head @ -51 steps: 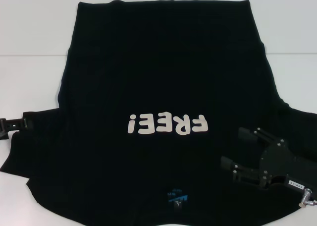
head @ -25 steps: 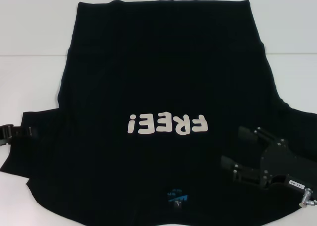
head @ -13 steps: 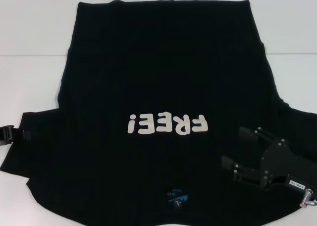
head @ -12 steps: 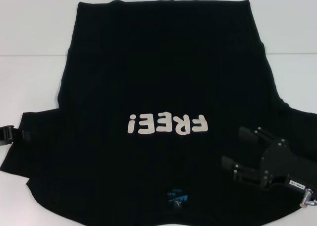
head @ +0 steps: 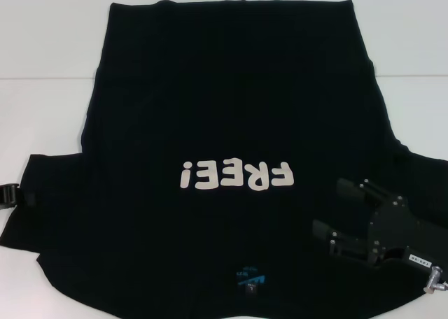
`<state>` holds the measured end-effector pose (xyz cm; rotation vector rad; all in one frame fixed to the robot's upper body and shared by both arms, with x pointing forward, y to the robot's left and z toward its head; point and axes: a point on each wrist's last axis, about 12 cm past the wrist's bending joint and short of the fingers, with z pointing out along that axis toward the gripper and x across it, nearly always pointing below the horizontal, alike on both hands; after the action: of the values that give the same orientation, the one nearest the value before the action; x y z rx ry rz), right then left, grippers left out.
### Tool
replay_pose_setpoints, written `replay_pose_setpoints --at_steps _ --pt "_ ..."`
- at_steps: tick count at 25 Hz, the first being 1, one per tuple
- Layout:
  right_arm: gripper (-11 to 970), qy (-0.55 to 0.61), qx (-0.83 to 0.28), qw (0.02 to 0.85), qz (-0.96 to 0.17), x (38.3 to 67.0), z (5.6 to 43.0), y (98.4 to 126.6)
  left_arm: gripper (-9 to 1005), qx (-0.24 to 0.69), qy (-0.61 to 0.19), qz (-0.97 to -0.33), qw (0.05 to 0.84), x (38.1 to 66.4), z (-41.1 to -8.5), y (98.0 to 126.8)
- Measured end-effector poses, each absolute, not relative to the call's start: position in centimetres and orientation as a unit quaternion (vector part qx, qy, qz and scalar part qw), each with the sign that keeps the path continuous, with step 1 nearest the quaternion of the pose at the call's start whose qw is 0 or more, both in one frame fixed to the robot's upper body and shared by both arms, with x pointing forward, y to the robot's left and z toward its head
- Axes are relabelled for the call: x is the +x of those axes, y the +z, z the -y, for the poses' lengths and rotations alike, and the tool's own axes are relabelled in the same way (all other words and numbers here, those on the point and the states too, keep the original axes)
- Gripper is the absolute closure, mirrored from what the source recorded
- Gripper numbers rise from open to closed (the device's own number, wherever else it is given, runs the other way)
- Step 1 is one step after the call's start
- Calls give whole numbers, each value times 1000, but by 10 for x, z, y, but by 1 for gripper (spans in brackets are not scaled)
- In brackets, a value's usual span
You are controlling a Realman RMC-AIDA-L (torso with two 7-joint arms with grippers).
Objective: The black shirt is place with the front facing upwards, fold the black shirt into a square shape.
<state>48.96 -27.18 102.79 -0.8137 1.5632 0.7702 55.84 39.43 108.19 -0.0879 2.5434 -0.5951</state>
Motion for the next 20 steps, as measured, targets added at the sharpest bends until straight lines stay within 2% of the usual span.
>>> replay_pose_setpoints --at_steps 4,10,20 --pt "27 330 -347 573 -665 489 272 1028 991 -35 -206 -940 271 561 -401 1090" --pt "27 330 -347 574 -664 488 272 1028 989 -37 -187 -941 279 566 -410 1102" --pt "27 331 -348 574 -663 487 272 1028 986 -59 -207 -939 267 580 -399 1114"
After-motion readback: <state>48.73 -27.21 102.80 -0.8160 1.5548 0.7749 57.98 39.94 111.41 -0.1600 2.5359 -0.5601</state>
